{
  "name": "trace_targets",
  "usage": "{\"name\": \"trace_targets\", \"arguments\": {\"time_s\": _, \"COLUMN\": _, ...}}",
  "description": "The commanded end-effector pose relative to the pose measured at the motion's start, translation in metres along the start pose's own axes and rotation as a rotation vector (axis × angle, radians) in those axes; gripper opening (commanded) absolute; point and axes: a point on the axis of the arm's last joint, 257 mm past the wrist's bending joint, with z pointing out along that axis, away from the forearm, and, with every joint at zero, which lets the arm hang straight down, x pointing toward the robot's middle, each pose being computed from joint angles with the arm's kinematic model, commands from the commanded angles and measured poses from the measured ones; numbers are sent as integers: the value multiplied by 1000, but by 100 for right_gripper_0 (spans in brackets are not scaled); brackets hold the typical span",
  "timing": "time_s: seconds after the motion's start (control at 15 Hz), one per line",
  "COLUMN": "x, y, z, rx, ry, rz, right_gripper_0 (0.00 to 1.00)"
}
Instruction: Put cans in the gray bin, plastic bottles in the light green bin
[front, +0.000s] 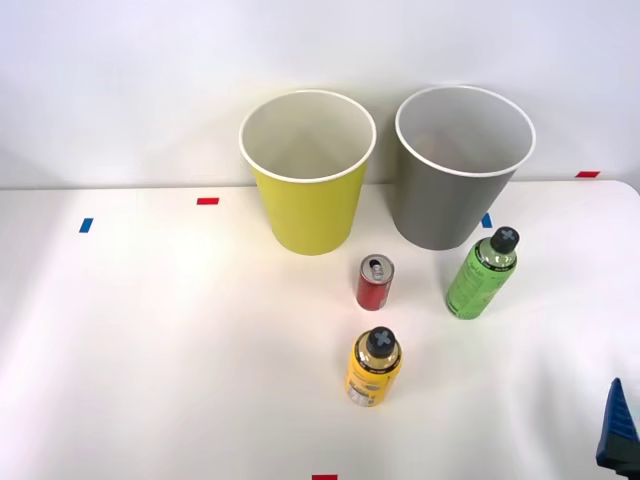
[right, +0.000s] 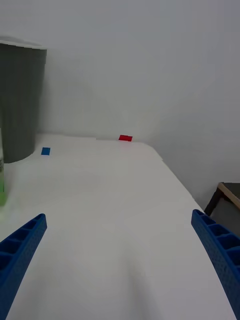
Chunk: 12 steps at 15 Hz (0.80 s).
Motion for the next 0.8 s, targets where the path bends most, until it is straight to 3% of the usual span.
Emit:
{"name": "trace_targets", "arguments": {"time_s": 0.07, "x": -1, "y": 39, "z": 4, "rx": -79, "ry": -19, "rz": -96, "right_gripper_0": 100}}
{"name": "trace_targets", "arguments": {"time_s": 0.4, "x": -10, "y": 91, "z": 9, "rx": -201, "ry": -65, "rz": -230, "right_gripper_0": 100}}
{"name": "trace_targets", "arguments": {"time_s": 0.8, "x": 0, "y": 121, "z": -6, "rx": -302, "ry": -151, "rz": -149, "right_gripper_0": 100}}
